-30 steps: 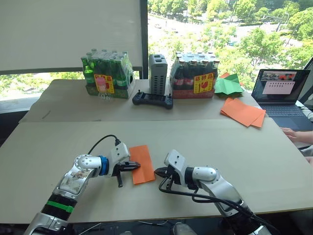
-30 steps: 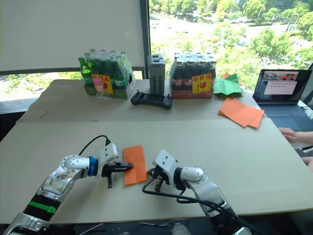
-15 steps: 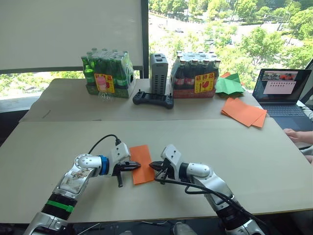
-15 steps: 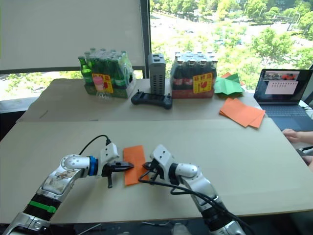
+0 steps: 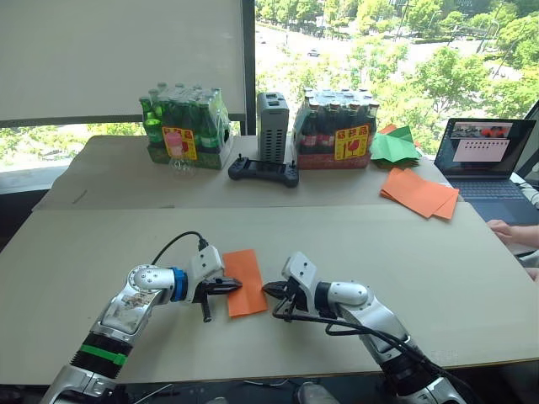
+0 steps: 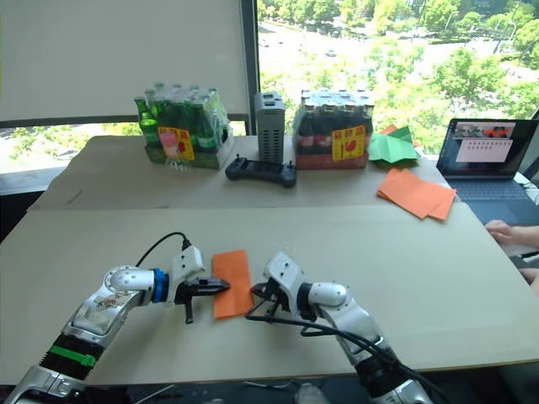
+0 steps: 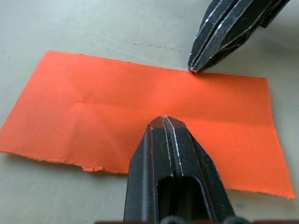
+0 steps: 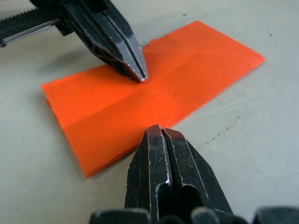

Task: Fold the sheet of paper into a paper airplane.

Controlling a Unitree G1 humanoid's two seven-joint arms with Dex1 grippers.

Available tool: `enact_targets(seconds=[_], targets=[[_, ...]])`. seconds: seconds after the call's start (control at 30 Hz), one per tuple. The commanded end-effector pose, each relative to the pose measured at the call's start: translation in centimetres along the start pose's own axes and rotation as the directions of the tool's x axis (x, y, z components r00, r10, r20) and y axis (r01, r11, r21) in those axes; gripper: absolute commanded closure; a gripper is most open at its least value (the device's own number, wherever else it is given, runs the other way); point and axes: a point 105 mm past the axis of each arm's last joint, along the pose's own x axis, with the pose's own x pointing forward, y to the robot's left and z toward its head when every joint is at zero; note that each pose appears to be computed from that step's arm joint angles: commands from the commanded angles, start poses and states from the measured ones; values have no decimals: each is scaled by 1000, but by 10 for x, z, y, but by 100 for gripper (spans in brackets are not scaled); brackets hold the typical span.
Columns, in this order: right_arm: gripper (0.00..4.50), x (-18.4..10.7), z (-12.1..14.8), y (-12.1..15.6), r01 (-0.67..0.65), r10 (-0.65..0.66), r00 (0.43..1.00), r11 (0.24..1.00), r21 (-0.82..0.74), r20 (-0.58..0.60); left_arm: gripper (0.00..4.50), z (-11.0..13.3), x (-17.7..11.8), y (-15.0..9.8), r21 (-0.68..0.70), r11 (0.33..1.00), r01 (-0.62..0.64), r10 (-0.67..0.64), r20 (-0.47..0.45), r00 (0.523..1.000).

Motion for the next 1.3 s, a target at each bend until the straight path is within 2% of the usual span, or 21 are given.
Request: enact_targets(seconds=[0.03,0.2,0.37,0.53,0.63,0.7,0.97,1.3], targets=[[443,1,-15,21,-92,95,994,994,57,-56,450,-13,0,-3,-16,1000,2,-3,-56,998],[443,-1,-16,26,-113,116,990,993,43,-74,450,-13,-1,-2,-14,1000,1,-1,-59,998],[443,-1,-11,15,-60,60,996,998,11,-62,450,-12,-1,-2,-11,1000,3,-4,-60,998],[443,-5,26,-7,29,-27,994,999,-17,107,450,-12,-1,-2,-8,1000,5,-6,-60,998],[443,-4,32,-8,32,-29,990,999,-19,138,450,-12,-1,-2,-8,1000,6,-7,-60,998],[443,-1,31,-6,27,-24,990,999,-19,136,450,-12,-1,-2,-9,1000,6,-7,-59,998],[443,8,-9,4,-24,24,1000,1000,7,-17,450,-11,-1,-3,-11,1000,2,-2,-57,998],[443,1,-15,35,-197,195,979,980,-16,-56,450,-12,-1,-3,-15,1000,-1,0,-59,998]])
